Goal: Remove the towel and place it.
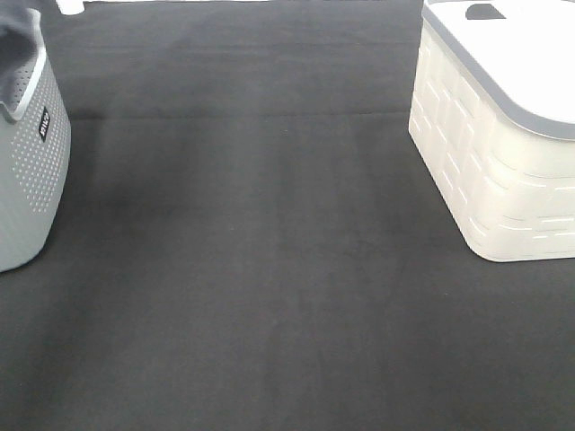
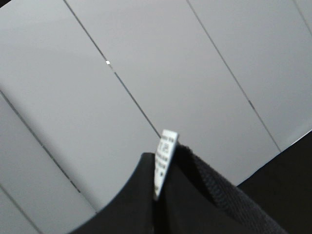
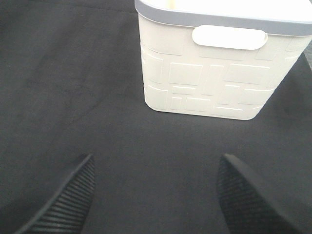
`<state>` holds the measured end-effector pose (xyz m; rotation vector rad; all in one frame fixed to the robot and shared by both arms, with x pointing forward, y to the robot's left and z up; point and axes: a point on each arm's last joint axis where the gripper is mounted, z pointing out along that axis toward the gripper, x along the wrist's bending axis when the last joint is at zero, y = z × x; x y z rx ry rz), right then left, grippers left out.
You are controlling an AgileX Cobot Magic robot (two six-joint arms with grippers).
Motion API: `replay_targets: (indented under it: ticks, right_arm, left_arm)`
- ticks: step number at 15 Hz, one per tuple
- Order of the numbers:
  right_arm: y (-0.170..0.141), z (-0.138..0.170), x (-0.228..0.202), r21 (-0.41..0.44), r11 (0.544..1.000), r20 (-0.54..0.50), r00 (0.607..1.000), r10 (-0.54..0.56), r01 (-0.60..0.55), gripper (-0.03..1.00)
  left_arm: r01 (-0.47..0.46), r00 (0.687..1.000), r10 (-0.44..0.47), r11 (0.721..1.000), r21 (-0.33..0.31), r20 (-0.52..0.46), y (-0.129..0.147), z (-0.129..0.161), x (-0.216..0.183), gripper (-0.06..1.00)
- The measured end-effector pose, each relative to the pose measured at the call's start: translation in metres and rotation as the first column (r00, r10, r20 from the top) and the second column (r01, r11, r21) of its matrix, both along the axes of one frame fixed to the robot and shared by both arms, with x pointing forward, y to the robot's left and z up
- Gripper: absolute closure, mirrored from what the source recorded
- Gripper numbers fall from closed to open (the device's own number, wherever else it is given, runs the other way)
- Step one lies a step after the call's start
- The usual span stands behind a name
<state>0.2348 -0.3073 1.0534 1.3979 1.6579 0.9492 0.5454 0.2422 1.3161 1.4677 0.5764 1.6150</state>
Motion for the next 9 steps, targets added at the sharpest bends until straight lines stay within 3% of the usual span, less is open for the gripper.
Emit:
replay_targets:
  ticks: [4, 7, 9]
  right_arm:
    - [0.000, 0.000, 0.000, 0.007, 1.000, -0.001, 1.000, -0.004, 0.004, 0.27]
    - [0.000, 0.000, 0.000, 0.009, 1.000, -0.001, 1.000, -0.004, 0.004, 0.27]
    - [0.000, 0.000, 0.000, 0.008, 1.000, -0.001, 1.000, -0.005, 0.005, 0.27]
  left_arm:
    - [0.109, 0.992, -0.103, 0.991, 0.080, -0.071, -0.048, -0.023, 0.022, 0.94]
    - [0.154, 0.978, -0.145, 0.987, 0.051, -0.152, -0.072, -0.041, 0.032, 0.94]
    - [0.140, 0.963, -0.124, 0.989, 0.051, -0.239, -0.083, -0.054, 0.036, 0.94]
